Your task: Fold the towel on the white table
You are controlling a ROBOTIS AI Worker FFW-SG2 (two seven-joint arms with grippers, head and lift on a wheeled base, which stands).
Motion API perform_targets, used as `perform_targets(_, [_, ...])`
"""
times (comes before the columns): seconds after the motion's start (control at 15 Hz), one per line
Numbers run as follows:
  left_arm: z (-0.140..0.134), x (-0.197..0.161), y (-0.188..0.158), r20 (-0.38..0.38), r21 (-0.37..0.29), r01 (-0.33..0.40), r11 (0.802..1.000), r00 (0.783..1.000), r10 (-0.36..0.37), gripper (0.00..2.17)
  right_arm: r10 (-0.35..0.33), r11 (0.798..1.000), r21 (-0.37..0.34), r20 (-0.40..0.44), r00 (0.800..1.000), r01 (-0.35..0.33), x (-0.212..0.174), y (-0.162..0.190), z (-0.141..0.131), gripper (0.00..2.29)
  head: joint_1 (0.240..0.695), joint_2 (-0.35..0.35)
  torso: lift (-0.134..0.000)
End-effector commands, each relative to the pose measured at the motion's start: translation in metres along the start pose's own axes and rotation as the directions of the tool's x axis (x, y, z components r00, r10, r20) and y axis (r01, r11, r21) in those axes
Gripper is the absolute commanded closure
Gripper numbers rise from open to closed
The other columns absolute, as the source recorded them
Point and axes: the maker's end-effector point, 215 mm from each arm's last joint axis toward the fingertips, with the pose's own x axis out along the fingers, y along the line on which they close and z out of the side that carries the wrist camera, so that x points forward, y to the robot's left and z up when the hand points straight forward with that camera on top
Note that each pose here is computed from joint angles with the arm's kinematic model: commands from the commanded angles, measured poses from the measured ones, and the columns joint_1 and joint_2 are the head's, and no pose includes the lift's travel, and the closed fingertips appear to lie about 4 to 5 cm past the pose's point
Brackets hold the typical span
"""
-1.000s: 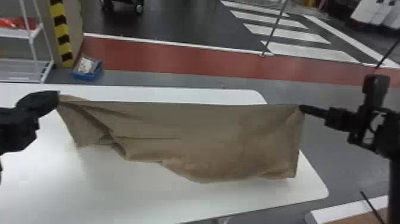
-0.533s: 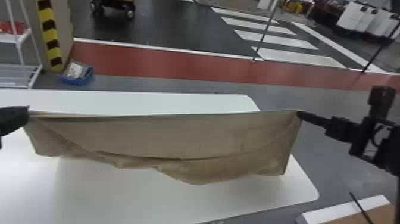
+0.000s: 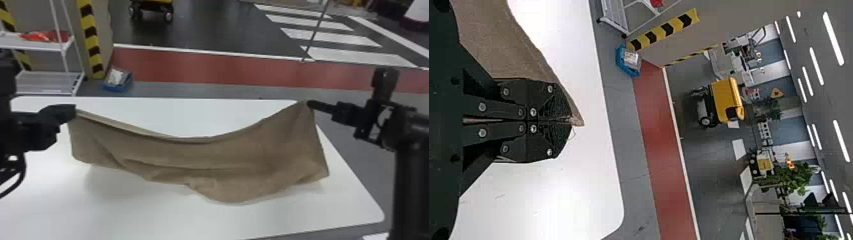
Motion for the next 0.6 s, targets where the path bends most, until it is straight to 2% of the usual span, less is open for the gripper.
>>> perform_targets(0.0, [0.031, 0.041, 0.006, 0.054, 0.008, -0.013, 1.000, 0.998, 0.012, 1.42, 0.013, 0.999, -0.053, 0.049, 0.999, -0.010, 0.037, 0.019, 0.048, 1.40, 0.588, -0.178, -0.120])
perform_targets(0.13, [0.076, 0.069, 0.011, 0.152, -0.010, -0.025, 1.000, 0.988, 0.026, 1.42, 0.042, 0.998, -0.043, 0.119, 0.992, -0.037, 0.051, 0.027, 0.090, 1.40, 0.547, -0.159, -0.120])
perform_targets(0.2, [0.114, 0.083, 0.014, 0.242, -0.020, -0.030, 0.999, 0.970, 0.034, 1.42, 0.054, 0.998, -0.051, 0.168, 0.984, -0.046, 0.055, 0.030, 0.116, 1.40, 0.521, -0.152, -0.120])
perform_targets(0.27, [0.143, 0.094, 0.015, 0.295, -0.032, -0.023, 0.999, 0.955, 0.032, 1.42, 0.062, 0.997, -0.060, 0.205, 0.977, -0.051, 0.056, 0.035, 0.143, 1.40, 0.467, -0.141, -0.120])
perform_targets(0.33, [0.165, 0.108, 0.011, 0.303, -0.050, 0.003, 0.999, 0.953, 0.012, 1.42, 0.066, 0.997, -0.060, 0.243, 0.968, -0.052, 0.056, 0.031, 0.168, 1.40, 0.434, -0.139, -0.120])
perform_targets(0.4, [0.184, 0.116, 0.007, 0.315, -0.047, 0.017, 0.999, 0.949, -0.001, 1.42, 0.089, 0.996, -0.022, 0.293, 0.952, -0.086, 0.051, 0.026, 0.188, 1.40, 0.398, -0.139, -0.120])
perform_targets(0.47, [0.196, 0.116, 0.004, 0.350, -0.046, 0.018, 0.999, 0.937, -0.001, 1.42, 0.077, 0.996, 0.024, 0.308, 0.948, -0.089, 0.045, 0.008, 0.185, 1.40, 0.366, -0.141, -0.120])
perform_targets(0.53, [0.187, 0.115, 0.006, 0.348, -0.048, 0.019, 0.999, 0.938, -0.001, 1.42, 0.090, 0.995, 0.021, 0.292, 0.952, -0.100, 0.044, 0.002, 0.169, 1.40, 0.343, -0.144, -0.120])
